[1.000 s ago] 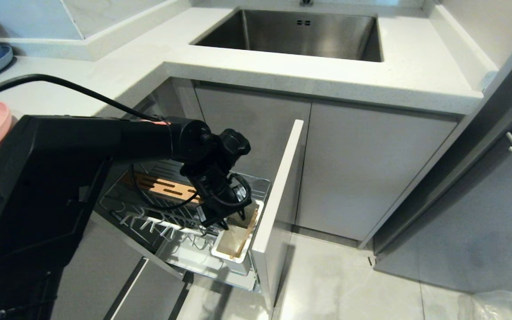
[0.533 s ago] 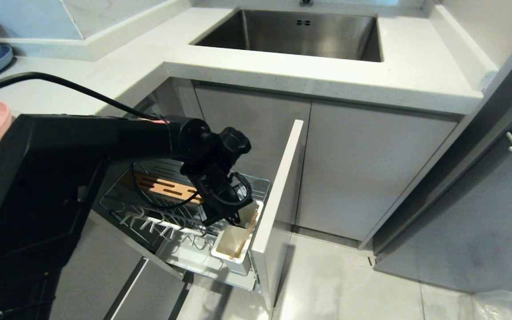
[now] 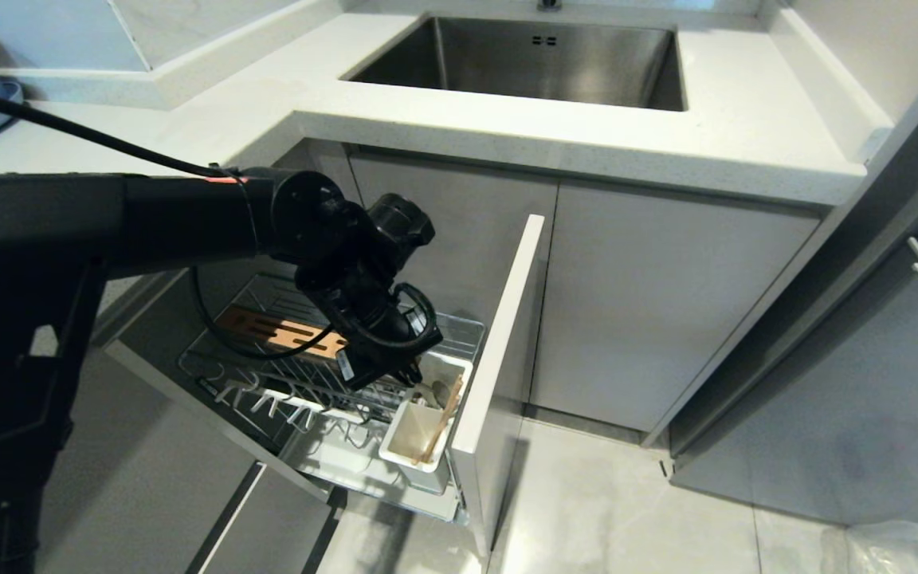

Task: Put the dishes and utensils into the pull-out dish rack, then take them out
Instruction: Take the spoon out of the cupboard

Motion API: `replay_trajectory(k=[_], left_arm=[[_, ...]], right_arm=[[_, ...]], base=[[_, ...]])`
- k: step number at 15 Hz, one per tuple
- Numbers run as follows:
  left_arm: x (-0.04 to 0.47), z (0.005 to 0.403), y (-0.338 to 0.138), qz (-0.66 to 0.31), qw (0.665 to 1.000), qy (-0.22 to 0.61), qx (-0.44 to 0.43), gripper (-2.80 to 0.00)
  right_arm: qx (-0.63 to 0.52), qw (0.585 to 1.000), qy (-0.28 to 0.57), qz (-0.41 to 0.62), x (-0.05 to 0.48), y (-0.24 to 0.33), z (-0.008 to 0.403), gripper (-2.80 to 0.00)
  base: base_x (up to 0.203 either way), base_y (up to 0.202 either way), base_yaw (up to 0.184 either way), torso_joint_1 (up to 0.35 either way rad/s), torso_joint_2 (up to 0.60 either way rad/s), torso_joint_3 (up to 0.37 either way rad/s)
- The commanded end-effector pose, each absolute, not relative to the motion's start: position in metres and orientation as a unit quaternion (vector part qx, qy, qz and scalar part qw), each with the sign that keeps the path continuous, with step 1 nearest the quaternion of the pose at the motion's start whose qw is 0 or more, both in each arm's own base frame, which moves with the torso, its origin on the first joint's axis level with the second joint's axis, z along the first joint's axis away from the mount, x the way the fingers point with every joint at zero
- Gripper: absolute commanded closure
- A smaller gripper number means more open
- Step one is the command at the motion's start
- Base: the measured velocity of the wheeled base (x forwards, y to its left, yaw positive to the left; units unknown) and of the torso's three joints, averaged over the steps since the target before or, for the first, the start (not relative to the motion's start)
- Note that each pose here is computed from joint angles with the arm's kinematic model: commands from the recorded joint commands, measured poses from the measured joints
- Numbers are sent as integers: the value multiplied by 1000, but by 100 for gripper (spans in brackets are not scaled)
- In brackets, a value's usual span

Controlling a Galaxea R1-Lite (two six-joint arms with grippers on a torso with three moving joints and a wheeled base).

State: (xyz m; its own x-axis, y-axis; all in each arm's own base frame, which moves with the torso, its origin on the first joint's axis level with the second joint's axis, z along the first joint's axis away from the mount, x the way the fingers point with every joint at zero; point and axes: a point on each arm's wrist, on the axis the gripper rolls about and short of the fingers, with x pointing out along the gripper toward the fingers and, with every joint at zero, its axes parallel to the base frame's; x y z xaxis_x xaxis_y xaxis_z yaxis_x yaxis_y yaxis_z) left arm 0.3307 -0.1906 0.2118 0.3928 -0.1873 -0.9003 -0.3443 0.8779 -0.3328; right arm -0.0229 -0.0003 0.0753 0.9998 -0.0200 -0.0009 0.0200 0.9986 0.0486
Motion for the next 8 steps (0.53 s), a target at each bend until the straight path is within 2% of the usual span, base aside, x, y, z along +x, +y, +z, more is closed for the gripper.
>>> replay_trajectory(k=[1, 8], left_arm=[[323, 225, -186, 46, 801, 539, -254, 0], [301, 251, -173, 47, 800, 537, -262, 0]], right_arm=[[25, 1000, 1, -10, -23, 0, 75, 0], [25, 1000, 1, -10, -23, 0, 75, 0]], base=[[0, 0, 0, 0, 0, 0], [0, 0, 0, 0, 0, 0]])
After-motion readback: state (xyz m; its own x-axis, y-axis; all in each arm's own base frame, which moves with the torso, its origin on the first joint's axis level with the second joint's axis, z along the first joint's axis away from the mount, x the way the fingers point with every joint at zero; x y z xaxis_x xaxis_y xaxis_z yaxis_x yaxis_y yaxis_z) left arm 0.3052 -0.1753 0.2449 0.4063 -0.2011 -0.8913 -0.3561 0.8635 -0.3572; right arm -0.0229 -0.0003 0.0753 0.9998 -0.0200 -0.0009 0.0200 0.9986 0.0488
